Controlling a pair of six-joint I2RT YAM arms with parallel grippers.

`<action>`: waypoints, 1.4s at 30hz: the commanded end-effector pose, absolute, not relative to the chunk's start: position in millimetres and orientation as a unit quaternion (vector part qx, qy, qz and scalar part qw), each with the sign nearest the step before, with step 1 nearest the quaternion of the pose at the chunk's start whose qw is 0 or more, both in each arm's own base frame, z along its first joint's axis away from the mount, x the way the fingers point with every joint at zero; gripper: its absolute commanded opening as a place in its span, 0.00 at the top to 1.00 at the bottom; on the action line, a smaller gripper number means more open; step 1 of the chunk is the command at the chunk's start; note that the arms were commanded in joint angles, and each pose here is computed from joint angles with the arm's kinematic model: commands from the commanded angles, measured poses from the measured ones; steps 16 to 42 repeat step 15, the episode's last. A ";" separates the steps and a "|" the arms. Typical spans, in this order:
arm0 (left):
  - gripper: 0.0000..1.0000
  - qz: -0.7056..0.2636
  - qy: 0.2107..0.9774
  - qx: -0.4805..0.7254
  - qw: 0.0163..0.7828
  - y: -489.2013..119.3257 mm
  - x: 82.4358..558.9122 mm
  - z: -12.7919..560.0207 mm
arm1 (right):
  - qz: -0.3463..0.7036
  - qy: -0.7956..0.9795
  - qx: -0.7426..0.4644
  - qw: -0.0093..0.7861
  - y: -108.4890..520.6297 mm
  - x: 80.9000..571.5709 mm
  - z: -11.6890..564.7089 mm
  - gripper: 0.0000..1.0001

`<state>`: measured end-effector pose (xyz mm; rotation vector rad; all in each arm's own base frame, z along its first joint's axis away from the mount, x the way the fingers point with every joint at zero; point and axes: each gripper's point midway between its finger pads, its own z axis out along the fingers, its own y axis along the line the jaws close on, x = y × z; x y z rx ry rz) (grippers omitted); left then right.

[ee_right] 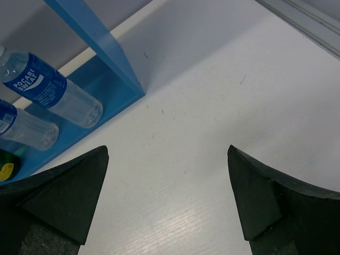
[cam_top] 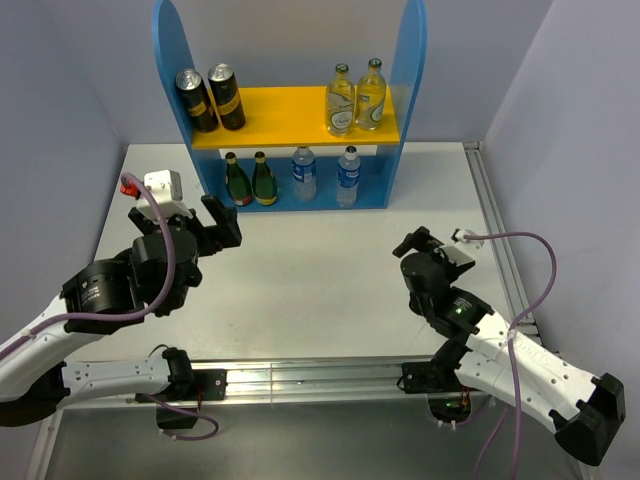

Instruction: Place and organize the beverage onto the shelf

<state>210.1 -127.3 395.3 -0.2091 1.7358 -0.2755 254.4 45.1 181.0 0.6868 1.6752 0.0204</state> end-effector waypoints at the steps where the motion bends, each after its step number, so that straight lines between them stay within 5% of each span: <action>1: 0.01 -0.106 0.749 -0.100 0.647 -113.2 209.2 408.3 | 0.021 0.706 0.318 0.632 44.0 259.1 200.6 0.00; 42: 0.01 -0.088 0.742 -0.114 0.654 -107.2 211.8 410.2 | 0.027 0.707 0.312 0.634 46.8 260.1 201.6 0.00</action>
